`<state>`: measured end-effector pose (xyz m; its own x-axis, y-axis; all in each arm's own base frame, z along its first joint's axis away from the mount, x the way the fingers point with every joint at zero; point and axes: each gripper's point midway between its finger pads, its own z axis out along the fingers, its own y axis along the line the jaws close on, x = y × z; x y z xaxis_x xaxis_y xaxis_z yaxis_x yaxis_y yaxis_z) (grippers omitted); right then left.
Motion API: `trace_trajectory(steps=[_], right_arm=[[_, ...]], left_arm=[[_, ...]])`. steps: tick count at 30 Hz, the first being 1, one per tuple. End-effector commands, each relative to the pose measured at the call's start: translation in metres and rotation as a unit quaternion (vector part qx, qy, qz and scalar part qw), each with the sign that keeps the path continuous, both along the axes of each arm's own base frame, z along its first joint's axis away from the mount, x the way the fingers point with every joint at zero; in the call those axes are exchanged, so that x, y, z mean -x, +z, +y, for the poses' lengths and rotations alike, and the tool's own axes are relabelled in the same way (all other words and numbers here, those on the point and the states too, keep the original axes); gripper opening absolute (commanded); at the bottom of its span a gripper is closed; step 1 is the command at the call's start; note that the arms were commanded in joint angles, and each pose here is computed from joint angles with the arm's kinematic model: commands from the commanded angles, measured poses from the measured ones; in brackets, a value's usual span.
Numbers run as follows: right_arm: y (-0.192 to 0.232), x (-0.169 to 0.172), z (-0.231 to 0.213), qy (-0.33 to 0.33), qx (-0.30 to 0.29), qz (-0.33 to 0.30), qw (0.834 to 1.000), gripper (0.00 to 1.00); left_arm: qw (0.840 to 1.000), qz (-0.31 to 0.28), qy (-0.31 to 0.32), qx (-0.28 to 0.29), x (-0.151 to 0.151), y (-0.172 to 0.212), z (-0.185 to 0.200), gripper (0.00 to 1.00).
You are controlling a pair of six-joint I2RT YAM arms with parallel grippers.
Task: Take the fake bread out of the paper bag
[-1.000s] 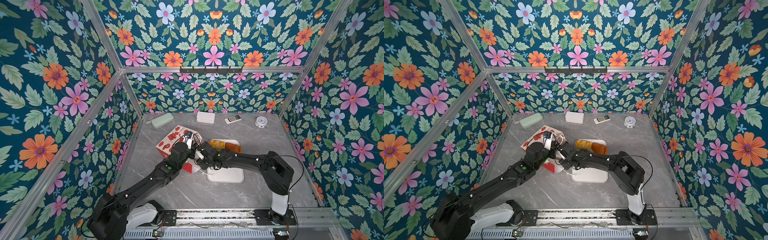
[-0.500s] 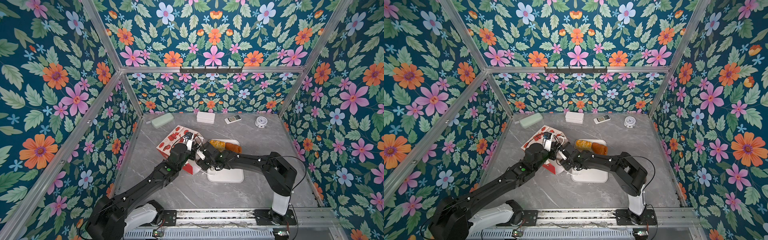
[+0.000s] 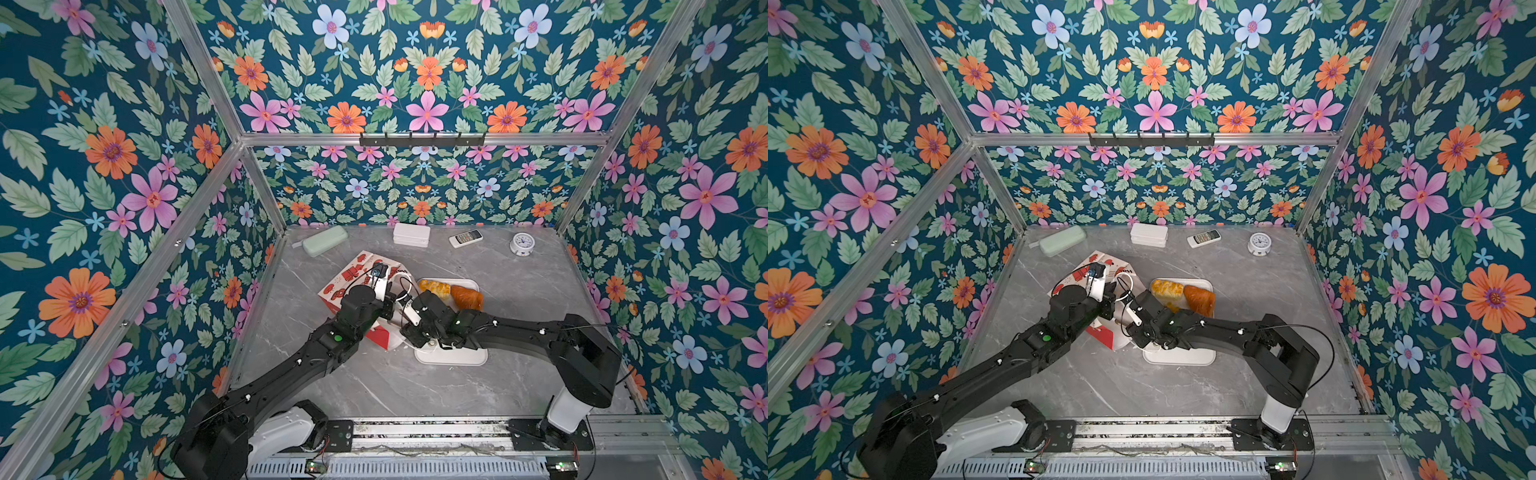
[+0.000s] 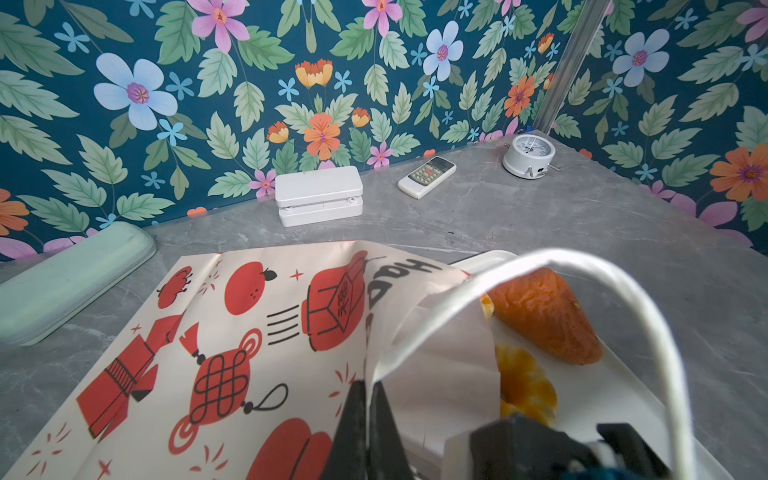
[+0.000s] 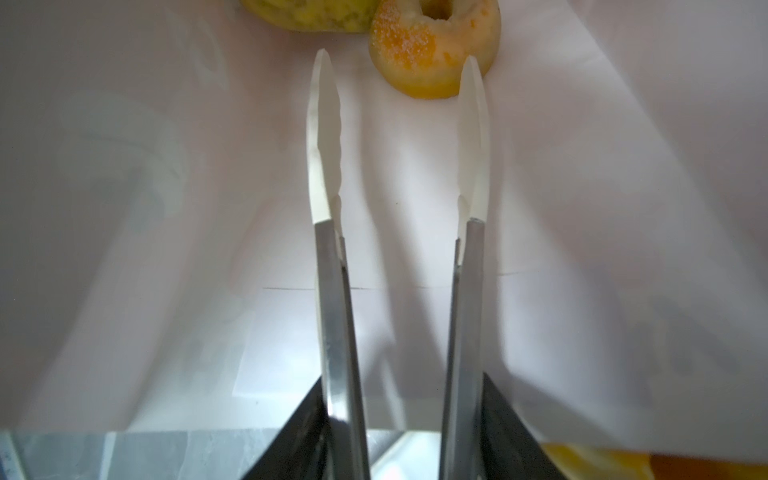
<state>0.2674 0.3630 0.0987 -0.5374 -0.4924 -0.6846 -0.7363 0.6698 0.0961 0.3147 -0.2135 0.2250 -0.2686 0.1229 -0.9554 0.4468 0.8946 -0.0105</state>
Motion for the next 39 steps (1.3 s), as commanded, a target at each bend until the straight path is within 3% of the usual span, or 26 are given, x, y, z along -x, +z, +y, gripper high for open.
trace_trajectory(steps=[1, 7, 13, 20, 26, 39], right_arm=[[0.021, 0.009, 0.001, 0.001, -0.043, 0.011, 0.999, 0.50], [0.025, 0.027, -0.014, -0.009, -0.050, 0.053, 0.997, 0.46], [0.044, 0.032, -0.016, -0.032, -0.082, 0.139, 0.986, 0.46], [0.053, 0.013, -0.014, -0.072, -0.112, 0.189, 0.973, 0.46], [0.023, 0.002, 0.000, -0.095, -0.103, 0.256, 0.957, 0.46], [0.022, -0.021, 0.010, -0.119, -0.160, 0.296, 0.934, 0.46]], left_arm=[[1.000, -0.021, 0.008, 0.013, -0.004, 0.015, 0.001, 0.05], [1.000, -0.022, 0.011, 0.014, -0.004, 0.014, 0.002, 0.05], [1.000, -0.023, 0.007, 0.013, -0.001, 0.013, 0.002, 0.06], [1.000, -0.021, -0.001, 0.014, 0.001, 0.011, 0.001, 0.06], [1.000, -0.022, -0.006, 0.009, 0.001, 0.011, 0.000, 0.06], [1.000, -0.016, -0.022, 0.005, 0.005, 0.004, -0.004, 0.06]])
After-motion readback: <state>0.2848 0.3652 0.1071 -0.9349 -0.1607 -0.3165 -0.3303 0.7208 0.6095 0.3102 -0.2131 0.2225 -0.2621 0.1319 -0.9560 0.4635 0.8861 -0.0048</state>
